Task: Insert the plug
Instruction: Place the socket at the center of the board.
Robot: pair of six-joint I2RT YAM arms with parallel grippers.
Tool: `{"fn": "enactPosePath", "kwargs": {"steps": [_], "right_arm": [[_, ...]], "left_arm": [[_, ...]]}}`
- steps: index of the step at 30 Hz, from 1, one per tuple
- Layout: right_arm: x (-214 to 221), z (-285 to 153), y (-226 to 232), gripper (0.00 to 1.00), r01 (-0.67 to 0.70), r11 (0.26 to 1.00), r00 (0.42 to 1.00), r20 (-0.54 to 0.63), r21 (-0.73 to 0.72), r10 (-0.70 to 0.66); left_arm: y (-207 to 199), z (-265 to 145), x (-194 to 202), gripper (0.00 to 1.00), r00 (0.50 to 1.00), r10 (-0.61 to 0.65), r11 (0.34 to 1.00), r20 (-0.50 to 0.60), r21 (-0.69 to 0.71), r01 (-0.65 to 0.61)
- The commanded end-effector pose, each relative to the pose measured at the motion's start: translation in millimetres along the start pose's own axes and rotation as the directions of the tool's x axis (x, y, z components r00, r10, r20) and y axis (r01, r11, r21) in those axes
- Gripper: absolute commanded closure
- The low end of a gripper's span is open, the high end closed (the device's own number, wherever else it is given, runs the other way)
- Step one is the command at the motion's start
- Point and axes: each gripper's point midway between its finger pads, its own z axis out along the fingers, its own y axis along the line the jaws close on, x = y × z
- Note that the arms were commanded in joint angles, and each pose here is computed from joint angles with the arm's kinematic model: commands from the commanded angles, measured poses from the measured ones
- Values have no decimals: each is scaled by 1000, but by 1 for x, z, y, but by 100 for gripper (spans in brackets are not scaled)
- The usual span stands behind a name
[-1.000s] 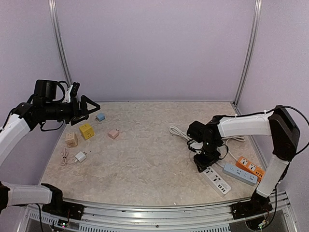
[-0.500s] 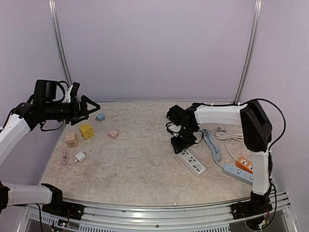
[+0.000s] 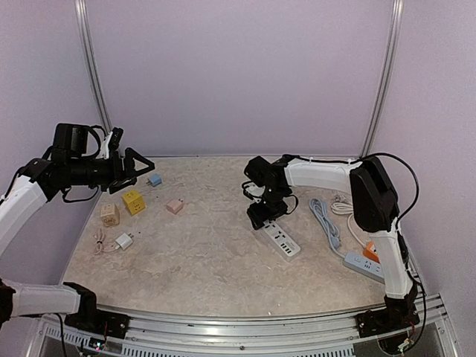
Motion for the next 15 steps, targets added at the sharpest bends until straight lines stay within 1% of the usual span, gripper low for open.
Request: {"fn": "enactPosePath", "kwargs": {"steps": [1,4,7,12,13,15], "right_arm": [[7,-4,5,25,24,1000,1000,2,-10,-24],[8,-19,5,17,26,1000,999,31,-11,-26],[18,-32,2,13,24,1000,998,50,-9,-23],[53,-44,0,11,12,1000,999,54,-23,-10],[54,-50,0,10,9,1000,998,70,-27,-7],[73,-48,-1,10,2,1000,998,56,-26,-1]], "left_arm": [[2,3,1,1,1000,8,1000,-6,3,-8],[2,3,1,1,1000,6,1000,-7,4,-6],[3,3,1,1,1000,6,1000,-4,0,-6],[3,2,1,1,1000,8,1000,0,-2,-8],[3,2,1,1,1000,8,1000,0,1,-8],[3,2,1,1,1000,7,1000,-1,0,-7]]}}
